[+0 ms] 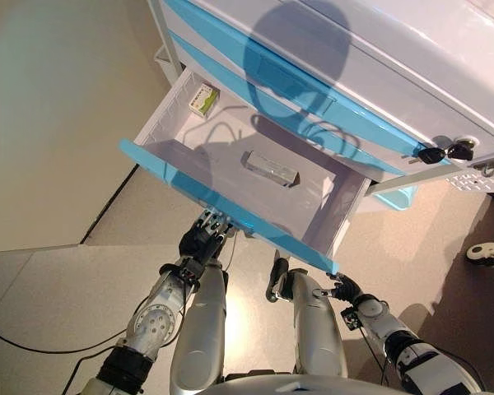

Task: Open the drawer and pick up the medicine

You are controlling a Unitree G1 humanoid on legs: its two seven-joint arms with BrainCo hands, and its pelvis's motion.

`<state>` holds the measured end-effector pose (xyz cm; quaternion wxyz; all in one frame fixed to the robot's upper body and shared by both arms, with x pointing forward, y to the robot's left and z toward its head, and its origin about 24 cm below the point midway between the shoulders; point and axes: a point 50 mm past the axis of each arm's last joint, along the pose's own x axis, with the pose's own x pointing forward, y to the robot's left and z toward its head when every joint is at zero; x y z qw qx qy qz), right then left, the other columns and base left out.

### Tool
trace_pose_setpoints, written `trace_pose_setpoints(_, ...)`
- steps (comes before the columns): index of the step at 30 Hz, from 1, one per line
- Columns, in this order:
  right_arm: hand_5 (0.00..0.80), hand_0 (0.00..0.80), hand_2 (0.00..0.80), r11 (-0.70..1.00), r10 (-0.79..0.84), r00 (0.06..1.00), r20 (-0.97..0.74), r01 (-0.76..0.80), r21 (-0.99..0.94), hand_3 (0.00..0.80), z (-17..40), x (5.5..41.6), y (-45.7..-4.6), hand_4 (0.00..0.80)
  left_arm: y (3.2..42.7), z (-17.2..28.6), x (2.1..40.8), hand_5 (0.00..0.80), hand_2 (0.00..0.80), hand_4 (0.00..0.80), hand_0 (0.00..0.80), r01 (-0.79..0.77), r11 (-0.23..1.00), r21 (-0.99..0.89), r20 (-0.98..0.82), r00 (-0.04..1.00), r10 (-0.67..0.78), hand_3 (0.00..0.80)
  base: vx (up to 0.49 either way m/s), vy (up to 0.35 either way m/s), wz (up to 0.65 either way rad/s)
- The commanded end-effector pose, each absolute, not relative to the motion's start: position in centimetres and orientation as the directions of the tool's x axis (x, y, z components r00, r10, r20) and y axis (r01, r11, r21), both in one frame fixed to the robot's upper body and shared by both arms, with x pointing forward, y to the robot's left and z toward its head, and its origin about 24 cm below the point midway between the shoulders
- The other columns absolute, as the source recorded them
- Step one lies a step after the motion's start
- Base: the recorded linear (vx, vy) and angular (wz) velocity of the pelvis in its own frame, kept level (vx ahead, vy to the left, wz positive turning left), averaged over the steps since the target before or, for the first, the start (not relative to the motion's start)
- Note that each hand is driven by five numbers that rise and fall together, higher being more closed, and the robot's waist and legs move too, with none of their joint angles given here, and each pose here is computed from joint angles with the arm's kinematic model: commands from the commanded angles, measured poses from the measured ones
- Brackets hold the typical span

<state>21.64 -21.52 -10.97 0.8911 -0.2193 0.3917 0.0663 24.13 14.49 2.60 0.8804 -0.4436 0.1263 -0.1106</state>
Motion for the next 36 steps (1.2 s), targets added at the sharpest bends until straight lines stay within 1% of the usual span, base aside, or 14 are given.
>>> trace_pose_setpoints(1,0.000,0.000,0.000,0.860,-0.111,0.627,-0.771,-0.329,-0.391,0.000,-11.7,20.2,-23.1,0.000,9.1,11.8,22.9,0.000,0.000,0.000,0.000,0.541,0.255,-0.802,0.398,0.801,-0.448,0.000,0.000,0.000,0.00)
trace_pose_setpoints(7,0.000,0.000,0.000,0.861,-0.141,0.636,-0.759,-0.299,-0.410,0.000,-11.3,20.4,-23.9,0.000,10.2,6.2,22.6,0.000,0.000,0.000,0.000,0.303,0.354,-0.885,0.130,0.890,-0.436,0.000,0.000,0.000,0.00)
trace_pose_setpoints(12,0.000,0.000,0.000,0.856,-0.182,0.623,-0.761,-0.281,-0.435,0.000,-11.1,20.2,-24.9,0.000,12.4,-0.5,20.7,0.000,0.000,0.000,0.000,-0.005,0.468,-0.884,-0.202,0.906,-0.373,0.000,0.039,0.024,-0.02)
trace_pose_setpoints(13,0.000,0.000,0.000,0.855,-0.197,0.619,-0.760,-0.271,-0.442,0.000,-11.1,20.0,-25.3,0.000,13.6,-3.7,19.0,0.000,0.000,0.000,0.000,-0.163,0.499,-0.851,-0.360,0.873,-0.329,0.000,0.040,0.026,-0.09)
trace_pose_setpoints(14,0.000,0.000,0.000,0.855,-0.197,0.619,-0.760,-0.271,-0.442,0.000,-11.1,20.0,-25.3,0.000,13.6,-3.7,19.0,0.000,0.000,0.000,0.000,-0.163,0.499,-0.851,-0.360,0.873,-0.329,0.000,0.044,0.031,-0.11)
trace_pose_setpoints(15,0.000,0.000,0.000,0.856,-0.204,0.617,-0.760,-0.264,-0.444,0.000,-11.0,20.0,-25.6,0.000,15.4,-6.1,17.9,0.000,0.000,0.000,0.000,-0.292,0.530,-0.796,-0.480,0.838,-0.258,0.000,0.027,0.021,-0.15)
trace_pose_setpoints(18,0.000,0.000,0.000,0.853,-0.229,0.610,-0.759,-0.249,-0.458,0.000,-10.9,19.6,-26.4,0.000,17.1,-9.9,15.1,0.000,0.000,0.000,0.000,-0.457,0.559,-0.692,-0.647,0.737,-0.198,0.000,0.038,0.032,-0.09)
trace_pose_setpoints(23,0.000,0.000,0.000,0.854,-0.253,0.610,-0.751,-0.223,-0.470,0.000,-10.8,19.4,-26.9,0.000,20.1,-13.1,12.4,0.000,0.000,0.000,0.000,-0.638,0.552,-0.537,-0.781,0.623,-0.040,0.000,0.038,0.057,-0.17)
trace_pose_setpoints(24,0.000,0.000,0.000,0.862,-0.258,0.606,-0.753,-0.207,-0.462,0.000,-11.0,19.2,-26.9,0.000,21.6,-13.9,11.9,0.000,0.000,0.000,0.000,-0.707,0.529,-0.469,-0.813,0.580,0.055,0.000,0.022,0.040,-0.26)
trace_pose_setpoints(28,0.000,0.000,0.000,0.884,-0.271,0.604,-0.750,-0.152,-0.442,0.000,-11.1,19.0,-26.9,0.000,24.1,-14.8,10.9,0.000,0.000,0.000,0.000,-0.811,0.465,-0.354,-0.850,0.487,0.202,0.000,0.018,0.067,-0.27)
trace_pose_setpoints(30,0.000,0.000,0.000,0.912,-0.281,0.605,-0.745,-0.074,-0.404,0.000,-11.3,18.7,-26.9,0.000,26.7,-14.7,10.1,0.000,0.000,0.000,0.000,-0.795,0.587,-0.152,-0.857,0.401,0.322,0.000,0.097,0.122,-0.20)
trace_pose_setpoints(32,0.000,0.000,0.000,0.913,-0.284,0.609,-0.740,-0.062,-0.402,0.000,-11.2,18.7,-27.0,0.000,27.1,-14.5,10.3,0.000,0.000,0.000,0.000,-0.782,0.607,-0.139,-0.847,0.412,0.337,0.000,0.094,0.069,-0.67)
trace_pose_setpoints(34,0.000,0.000,0.000,0.924,-0.296,0.604,-0.740,-0.014,-0.381,0.000,-11.2,18.4,-27.3,0.000,28.3,-14.3,9.9,0.000,0.000,0.000,0.000,-0.687,0.726,0.005,-0.848,0.382,0.367,0.000,0.142,0.079,-0.68)
trace_pose_setpoints(36,0.000,0.000,0.000,0.928,-0.310,0.603,-0.735,0.023,-0.372,0.000,-11.1,18.4,-27.8,0.000,29.0,-14.1,9.9,0.000,0.000,0.000,0.000,-0.660,0.750,0.048,-0.844,0.375,0.383,0.000,0.123,0.076,-0.36)
